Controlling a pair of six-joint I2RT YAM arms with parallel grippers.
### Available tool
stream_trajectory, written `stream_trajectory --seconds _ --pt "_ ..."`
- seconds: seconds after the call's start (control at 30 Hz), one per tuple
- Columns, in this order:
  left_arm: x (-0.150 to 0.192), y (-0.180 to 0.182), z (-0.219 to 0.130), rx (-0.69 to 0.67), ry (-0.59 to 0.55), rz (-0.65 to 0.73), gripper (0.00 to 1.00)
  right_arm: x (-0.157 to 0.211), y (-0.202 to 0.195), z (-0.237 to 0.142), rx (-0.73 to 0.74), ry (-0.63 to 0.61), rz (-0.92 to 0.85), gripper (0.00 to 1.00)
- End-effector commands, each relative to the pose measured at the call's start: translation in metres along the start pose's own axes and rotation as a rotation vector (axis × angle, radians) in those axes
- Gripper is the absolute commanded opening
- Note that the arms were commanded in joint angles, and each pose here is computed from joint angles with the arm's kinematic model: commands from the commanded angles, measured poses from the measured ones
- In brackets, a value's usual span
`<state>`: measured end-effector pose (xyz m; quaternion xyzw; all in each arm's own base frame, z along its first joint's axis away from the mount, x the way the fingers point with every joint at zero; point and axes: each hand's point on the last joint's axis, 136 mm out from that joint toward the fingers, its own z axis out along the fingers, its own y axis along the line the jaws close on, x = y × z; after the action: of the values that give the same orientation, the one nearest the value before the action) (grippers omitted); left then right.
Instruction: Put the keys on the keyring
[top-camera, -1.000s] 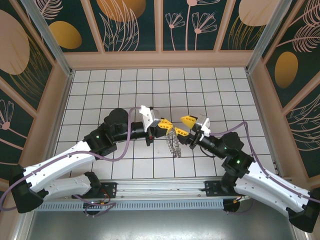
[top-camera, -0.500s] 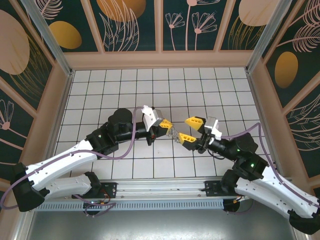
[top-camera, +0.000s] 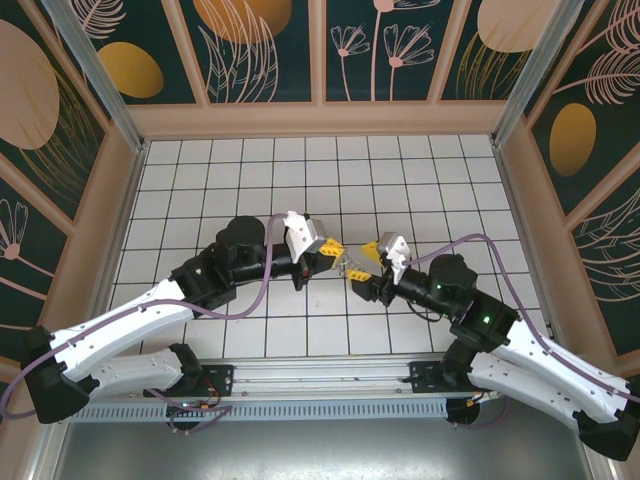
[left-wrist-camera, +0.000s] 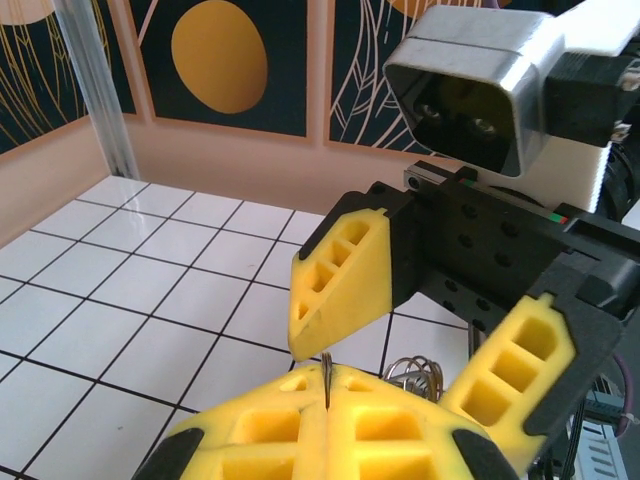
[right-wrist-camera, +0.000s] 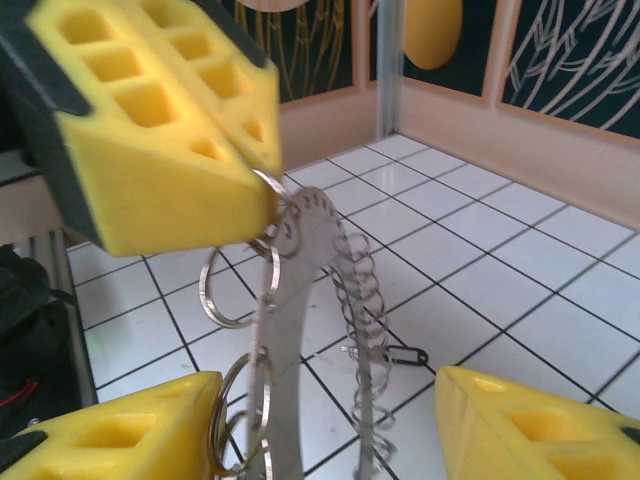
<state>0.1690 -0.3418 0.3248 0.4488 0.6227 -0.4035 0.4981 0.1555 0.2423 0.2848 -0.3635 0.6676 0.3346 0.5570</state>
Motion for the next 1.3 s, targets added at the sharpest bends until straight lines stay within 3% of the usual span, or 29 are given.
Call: stream_trajectory --seconds 0.0,0.23,0.43,0.67,0.9,1.03,1.17,1.27 --pt "-0.027 -0.003 -0.006 0.001 -0.069 0.041 0.00 -0.011 -0.007 -0.005 0.051 -0.029 -0.005 0.53" --pt "-0.030 -0.004 -0.006 0.015 -0.079 0.029 0.00 -0.007 -0.002 0.001 0.020 -0.025 -0.023 0.31" --pt "-0.027 -0.006 -0.003 0.030 -0.070 0.017 0.00 -0.005 -0.006 0.007 0.041 -0.004 -0.055 0.00" --pt "-0.034 -0.003 -0.003 0.011 -0.064 -0.010 0.00 -0.015 -0.023 0.002 0.151 -0.024 -0.094 0.00" --pt "-0.022 0.017 0.006 -0.087 -0.020 -0.024 0.00 -0.021 -0.019 0.011 0.154 -0.014 -0.107 0.00" --pt "-0.023 0.015 0.014 -0.056 -0.032 -0.048 0.00 -0.025 -0.020 0.016 0.204 -0.014 -0.119 0.00" --pt "-0.029 0.009 0.010 -0.026 -0.054 -0.060 0.15 -0.028 -0.019 0.017 0.212 -0.025 -0.116 0.00" --pt "-0.031 0.007 0.005 -0.023 -0.049 -0.068 0.07 -0.029 -0.016 0.015 0.197 -0.033 -0.125 0.00"
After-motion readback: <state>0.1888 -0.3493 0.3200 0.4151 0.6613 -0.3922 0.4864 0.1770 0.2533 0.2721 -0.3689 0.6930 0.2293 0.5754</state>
